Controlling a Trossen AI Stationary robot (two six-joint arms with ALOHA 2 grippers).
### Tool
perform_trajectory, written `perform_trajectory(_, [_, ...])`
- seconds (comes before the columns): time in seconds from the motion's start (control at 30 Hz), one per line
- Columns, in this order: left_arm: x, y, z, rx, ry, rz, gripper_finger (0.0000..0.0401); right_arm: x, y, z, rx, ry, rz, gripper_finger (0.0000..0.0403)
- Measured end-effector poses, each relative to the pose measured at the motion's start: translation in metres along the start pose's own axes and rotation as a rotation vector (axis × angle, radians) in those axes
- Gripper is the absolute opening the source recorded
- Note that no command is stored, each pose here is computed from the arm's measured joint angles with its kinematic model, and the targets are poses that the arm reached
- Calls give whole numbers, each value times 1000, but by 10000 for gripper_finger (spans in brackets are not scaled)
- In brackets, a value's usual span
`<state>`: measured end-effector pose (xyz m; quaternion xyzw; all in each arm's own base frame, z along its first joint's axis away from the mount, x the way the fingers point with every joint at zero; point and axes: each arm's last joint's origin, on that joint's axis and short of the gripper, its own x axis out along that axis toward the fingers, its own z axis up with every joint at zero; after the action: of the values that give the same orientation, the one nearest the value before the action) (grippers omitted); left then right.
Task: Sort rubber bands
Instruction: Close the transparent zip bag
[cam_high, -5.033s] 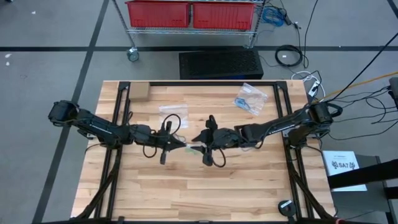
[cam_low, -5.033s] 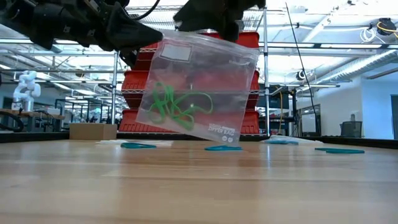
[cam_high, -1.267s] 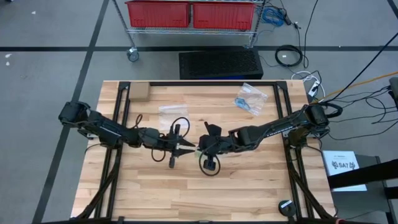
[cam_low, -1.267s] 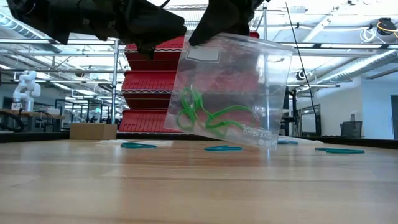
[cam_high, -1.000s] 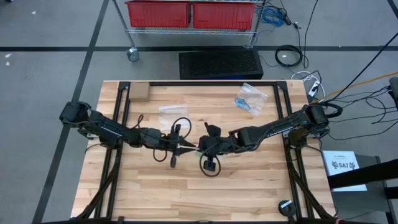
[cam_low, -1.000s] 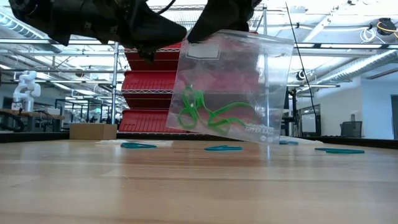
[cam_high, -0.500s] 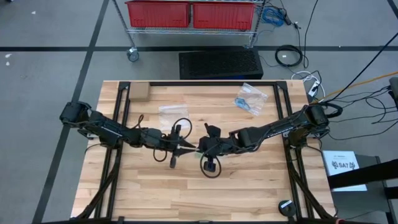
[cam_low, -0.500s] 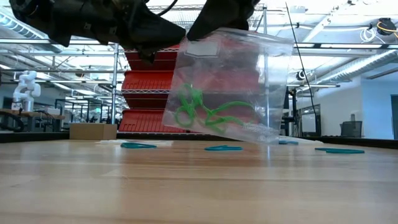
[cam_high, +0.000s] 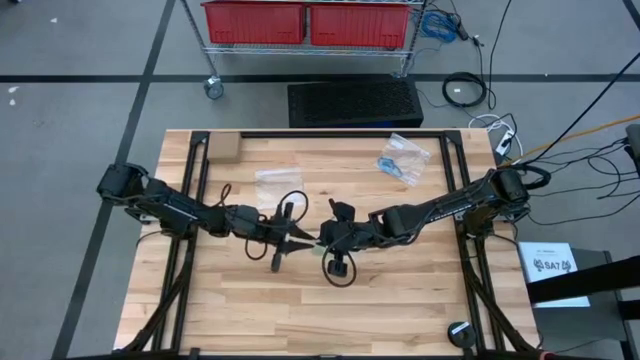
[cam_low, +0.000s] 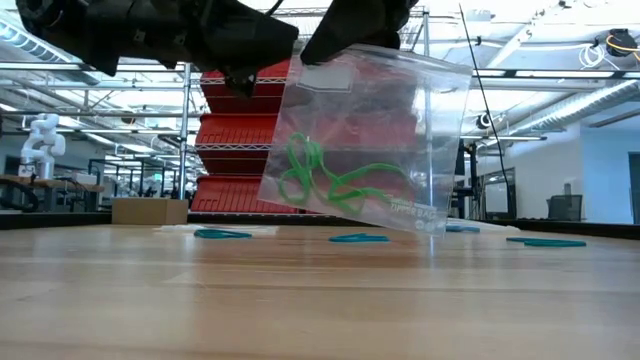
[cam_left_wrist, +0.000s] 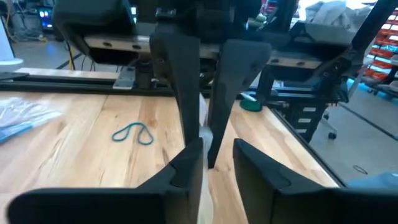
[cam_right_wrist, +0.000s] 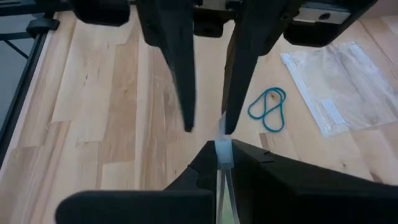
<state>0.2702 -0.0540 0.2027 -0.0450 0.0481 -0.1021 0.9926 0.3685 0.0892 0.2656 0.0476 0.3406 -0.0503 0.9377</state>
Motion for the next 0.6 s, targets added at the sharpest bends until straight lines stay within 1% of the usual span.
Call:
perform_trajectory(0.17, [1,0,-1,0,5,6,51,0,0,1,2,-6,3,4])
perform_trajectory(0.37, [2,0,1,10,1,11,10,0,1,1,2,-9,5,4])
perform_trajectory(0.6, [3,1,1,37,10,34,3,0,0,1,7,-6,4,4])
